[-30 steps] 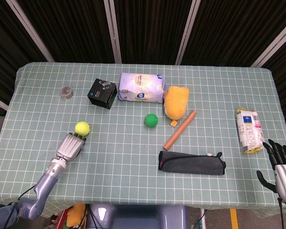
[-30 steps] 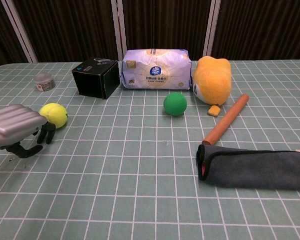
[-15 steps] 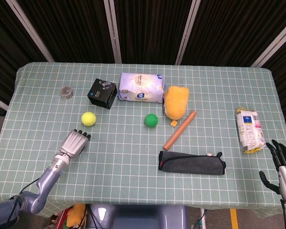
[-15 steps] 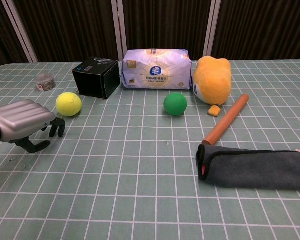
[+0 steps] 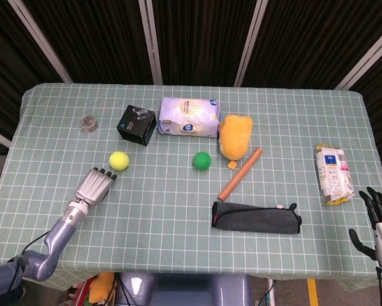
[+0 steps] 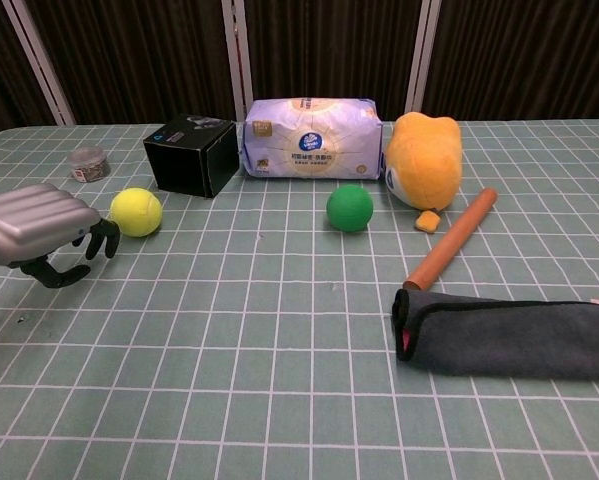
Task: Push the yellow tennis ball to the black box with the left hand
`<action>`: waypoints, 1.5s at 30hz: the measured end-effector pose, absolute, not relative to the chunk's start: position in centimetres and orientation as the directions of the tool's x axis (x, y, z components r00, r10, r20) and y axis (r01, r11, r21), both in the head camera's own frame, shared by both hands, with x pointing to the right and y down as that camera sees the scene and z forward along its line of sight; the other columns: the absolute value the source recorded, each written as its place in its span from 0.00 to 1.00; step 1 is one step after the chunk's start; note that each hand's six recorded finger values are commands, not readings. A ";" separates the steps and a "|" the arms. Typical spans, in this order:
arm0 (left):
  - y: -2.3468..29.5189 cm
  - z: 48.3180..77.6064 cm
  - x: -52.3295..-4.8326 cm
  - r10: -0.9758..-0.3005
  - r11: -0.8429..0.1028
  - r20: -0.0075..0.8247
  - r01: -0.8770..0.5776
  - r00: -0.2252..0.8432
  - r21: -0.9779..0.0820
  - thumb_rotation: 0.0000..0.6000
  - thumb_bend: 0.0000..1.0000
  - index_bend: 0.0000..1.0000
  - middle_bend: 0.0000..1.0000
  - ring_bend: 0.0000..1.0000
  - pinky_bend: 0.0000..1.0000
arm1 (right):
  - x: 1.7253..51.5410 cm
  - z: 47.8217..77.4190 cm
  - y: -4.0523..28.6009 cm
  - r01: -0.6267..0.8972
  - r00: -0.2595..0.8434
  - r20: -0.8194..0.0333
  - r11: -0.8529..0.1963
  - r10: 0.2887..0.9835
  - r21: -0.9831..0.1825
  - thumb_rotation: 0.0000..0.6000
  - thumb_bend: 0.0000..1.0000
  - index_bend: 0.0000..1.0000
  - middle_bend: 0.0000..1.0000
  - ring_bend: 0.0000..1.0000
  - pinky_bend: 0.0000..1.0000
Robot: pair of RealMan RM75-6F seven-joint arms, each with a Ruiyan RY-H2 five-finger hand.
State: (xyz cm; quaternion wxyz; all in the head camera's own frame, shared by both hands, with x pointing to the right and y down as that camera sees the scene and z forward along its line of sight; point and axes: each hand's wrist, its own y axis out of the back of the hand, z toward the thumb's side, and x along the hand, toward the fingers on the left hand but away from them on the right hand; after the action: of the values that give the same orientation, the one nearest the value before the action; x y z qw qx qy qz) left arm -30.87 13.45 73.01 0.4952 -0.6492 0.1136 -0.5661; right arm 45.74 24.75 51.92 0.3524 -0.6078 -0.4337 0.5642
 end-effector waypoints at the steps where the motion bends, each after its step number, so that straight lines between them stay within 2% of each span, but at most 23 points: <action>1: 13.2 73.1 -30.9 -0.710 -0.486 0.622 0.410 0.330 -0.772 1.00 0.43 0.37 0.42 0.37 0.44 | 45.8 51.9 24.7 0.130 -0.013 -0.380 -0.376 0.925 -0.918 1.00 0.39 0.00 0.00 0.00 0.00; 12: 11.1 74.5 -27.6 -0.701 -0.490 0.604 0.358 0.379 -0.794 1.00 0.39 0.36 0.40 0.30 0.36 | 45.8 52.0 24.5 0.136 -0.011 -0.384 -0.379 0.923 -0.915 1.00 0.39 0.00 0.00 0.00 0.00; 20: 10.7 74.8 -25.6 -0.701 -0.464 0.584 0.359 0.410 -0.810 1.00 0.39 0.30 0.34 0.22 0.33 | 45.9 51.9 24.3 0.145 -0.008 -0.384 -0.379 0.923 -0.914 1.00 0.39 0.00 0.00 0.00 0.00; 28: 9.7 75.4 -25.0 -0.716 -0.460 0.575 0.351 0.396 -0.816 1.00 0.39 0.30 0.33 0.22 0.32 | 46.3 51.9 24.2 0.150 -0.013 -0.387 -0.381 0.922 -0.913 1.00 0.39 0.00 0.00 0.00 0.00; 30: 9.5 75.4 -25.0 -0.720 -0.453 0.570 0.354 0.396 -0.818 1.00 0.39 0.30 0.33 0.22 0.29 | 46.4 51.9 24.1 0.152 -0.015 -0.387 -0.380 0.922 -0.912 1.00 0.39 0.00 0.00 0.00 0.00; 36: 8.6 75.7 -24.7 -0.723 -0.451 0.570 0.360 0.390 -0.817 1.00 0.39 0.24 0.26 0.12 0.18 | 46.6 52.1 24.2 0.147 -0.025 -0.395 -0.387 0.918 -0.910 1.00 0.39 0.00 0.00 0.00 0.00; 40: 7.8 76.2 -24.2 -0.722 -0.459 0.577 0.359 0.383 -0.813 1.00 0.39 0.24 0.25 0.10 0.13 | 46.7 52.2 24.0 0.150 -0.032 -0.397 -0.388 0.917 -0.909 1.00 0.39 0.00 0.00 0.00 0.00; 45: 7.1 76.5 -23.2 -0.729 -0.450 0.565 0.351 0.386 -0.821 1.00 0.39 0.23 0.20 0.02 0.02 | 46.8 52.1 24.0 0.151 -0.033 -0.396 -0.387 0.918 -0.910 1.00 0.39 0.00 0.00 0.00 0.00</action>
State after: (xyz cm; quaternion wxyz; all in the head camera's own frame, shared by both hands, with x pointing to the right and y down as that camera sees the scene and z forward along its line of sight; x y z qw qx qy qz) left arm -23.17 7.12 76.50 0.5046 -0.6623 0.1426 -0.5352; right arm 46.76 23.99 52.06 0.3369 -0.6081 -0.4395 0.5687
